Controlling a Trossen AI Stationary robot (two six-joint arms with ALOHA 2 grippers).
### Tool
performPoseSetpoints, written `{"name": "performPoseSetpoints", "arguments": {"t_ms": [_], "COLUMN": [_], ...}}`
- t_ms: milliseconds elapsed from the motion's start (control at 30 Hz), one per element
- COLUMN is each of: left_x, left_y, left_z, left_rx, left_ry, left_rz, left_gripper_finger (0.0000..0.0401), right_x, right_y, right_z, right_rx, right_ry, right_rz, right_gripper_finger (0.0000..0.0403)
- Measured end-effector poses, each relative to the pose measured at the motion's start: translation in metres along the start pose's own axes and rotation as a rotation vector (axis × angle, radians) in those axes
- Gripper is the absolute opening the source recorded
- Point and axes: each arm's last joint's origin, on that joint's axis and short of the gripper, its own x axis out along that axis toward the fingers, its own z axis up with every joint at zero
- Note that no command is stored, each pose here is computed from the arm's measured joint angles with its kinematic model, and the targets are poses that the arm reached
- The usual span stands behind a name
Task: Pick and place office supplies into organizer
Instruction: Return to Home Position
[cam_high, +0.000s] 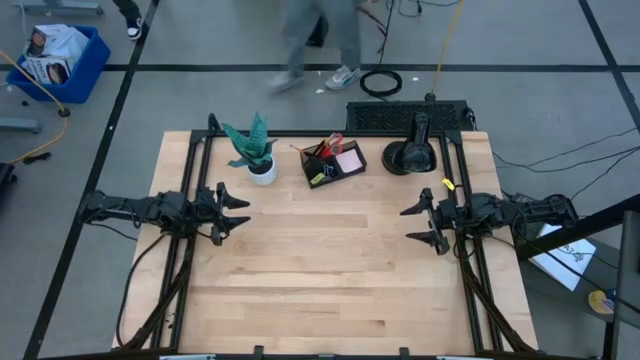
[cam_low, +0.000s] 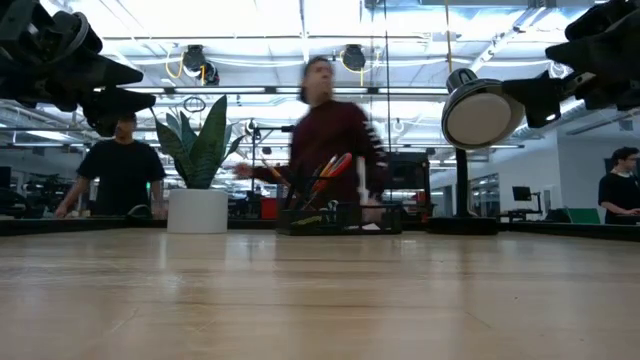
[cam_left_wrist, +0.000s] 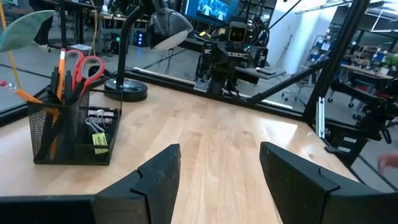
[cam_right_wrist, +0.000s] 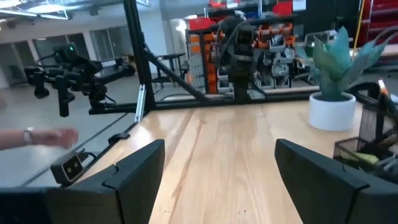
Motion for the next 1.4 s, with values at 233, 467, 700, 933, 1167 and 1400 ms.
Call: {"name": "performPoseSetpoints", "arguments": {"t_ms": [233,467,700,933,1167,1400], "left_x": [0.0000,0.0001,0.0001,0.0001,0.0001,0.0001], "left_y": [0.0000,0.0000,0.0000,0.0000,0.0000,0.0000], "left_z": [-0.0001,-0.0001,-0.0001,-0.0002,-0.0002,-0.0002], "left_rx": [0.000,-0.001,-0.003,-0.003,-0.003,-0.003], "left_ry": [0.000,-0.001,-0.001,-0.001,-0.001,-0.001], "left_rz": [0.000,0.000,0.000,0.000,0.000,0.000], "left_gripper_finger": [0.0225,0.0225,0.0225,0.0225,0.0225,0.0225], "right_x": [-0.0001,-0.0001,-0.0001,-0.0002,-0.0002,-0.0002], "right_y": [0.0007,0.0007,0.0007,0.0008,0.0008,0.0008], "right_z": [0.0051,0.0051,0.0054,0.0055,0.0055,0.0055], "right_rx": [-0.006,-0.006,-0.006,-0.006,-0.006,-0.006], "right_ry": [-0.053,-0.052,-0.056,-0.057,-0.057,-0.058], "right_rz": [0.008,0.008,0.008,0.008,0.008,0.008], "right_gripper_finger": [0.0295,0.0295,0.0295,0.0295,0.0295,0.0295]}}
